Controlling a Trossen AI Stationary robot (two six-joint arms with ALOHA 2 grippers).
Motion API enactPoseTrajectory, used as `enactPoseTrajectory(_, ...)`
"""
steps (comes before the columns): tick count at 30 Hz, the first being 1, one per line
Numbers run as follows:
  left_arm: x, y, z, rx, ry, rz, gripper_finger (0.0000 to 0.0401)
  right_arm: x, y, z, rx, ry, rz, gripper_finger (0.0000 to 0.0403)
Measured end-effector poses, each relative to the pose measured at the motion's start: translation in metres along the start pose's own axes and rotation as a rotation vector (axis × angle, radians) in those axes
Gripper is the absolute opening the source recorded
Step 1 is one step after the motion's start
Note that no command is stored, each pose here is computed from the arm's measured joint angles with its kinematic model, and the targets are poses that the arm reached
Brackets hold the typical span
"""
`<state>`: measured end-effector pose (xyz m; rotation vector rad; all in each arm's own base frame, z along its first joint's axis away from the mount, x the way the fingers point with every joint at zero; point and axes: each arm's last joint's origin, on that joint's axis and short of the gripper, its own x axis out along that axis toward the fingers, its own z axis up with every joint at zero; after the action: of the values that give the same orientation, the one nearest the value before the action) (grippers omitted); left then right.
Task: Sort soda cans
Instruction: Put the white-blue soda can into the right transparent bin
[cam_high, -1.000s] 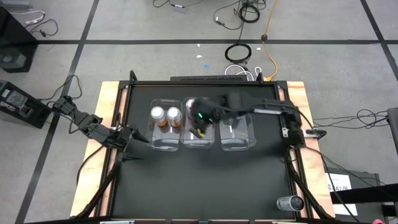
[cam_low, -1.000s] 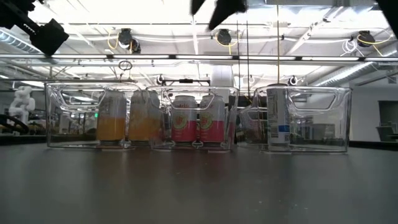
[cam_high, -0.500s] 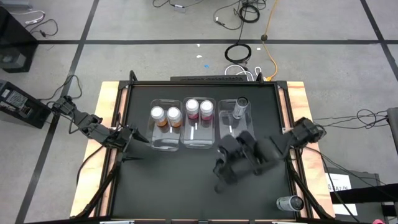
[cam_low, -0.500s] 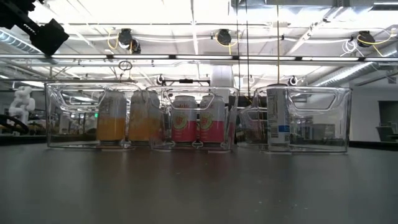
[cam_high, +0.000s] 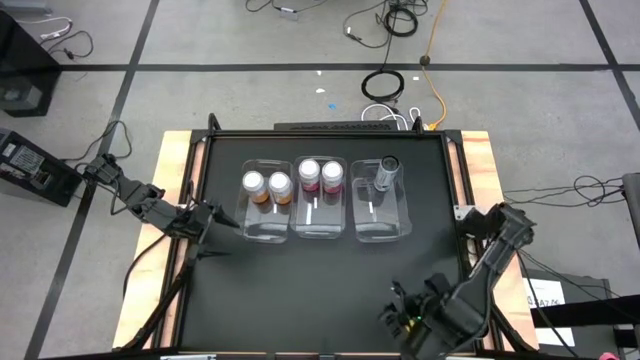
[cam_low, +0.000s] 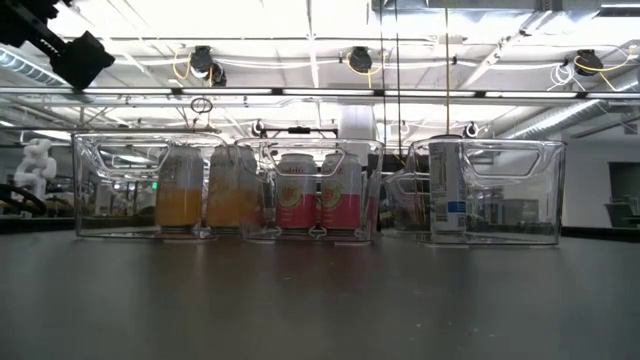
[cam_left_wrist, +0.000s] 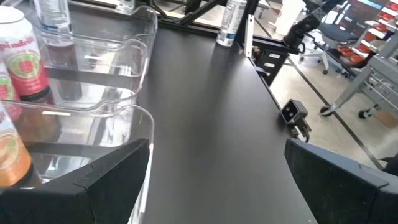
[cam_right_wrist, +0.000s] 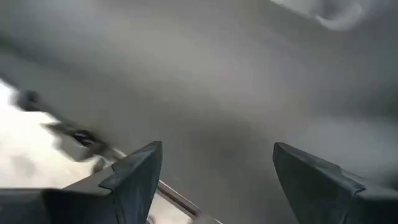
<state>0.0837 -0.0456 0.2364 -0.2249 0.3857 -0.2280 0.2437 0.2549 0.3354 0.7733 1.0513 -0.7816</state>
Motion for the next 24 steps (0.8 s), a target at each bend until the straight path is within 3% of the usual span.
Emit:
enactPoseTrajectory(7, 0.000, 0.001, 0.001, -0.002, -0.013, 0.022, 0.0383, -0.009, -0.054, -0.014, 0.097, 0.058, -0.061, 0.0297)
enactPoseTrajectory(12, 0.000, 0.001, 0.001, -0.003, -0.016, 0.025, 0.0383, -0.026, -0.097, -0.007, 0.077, 0.125, -0.047, 0.0297)
enactPoseTrajectory(17, 0.000, 0.001, 0.001, -0.003, -0.016, 0.024, 0.0383, -0.036, -0.123, 0.001, -0.087, 0.221, -0.030, 0.0297)
enactPoseTrajectory(24, 0.000, 0.001, 0.001, -0.030, -0.016, 0.024, 0.0383, -0.041, -0.123, -0.005, -0.391, 0.355, 0.048, 0.0297)
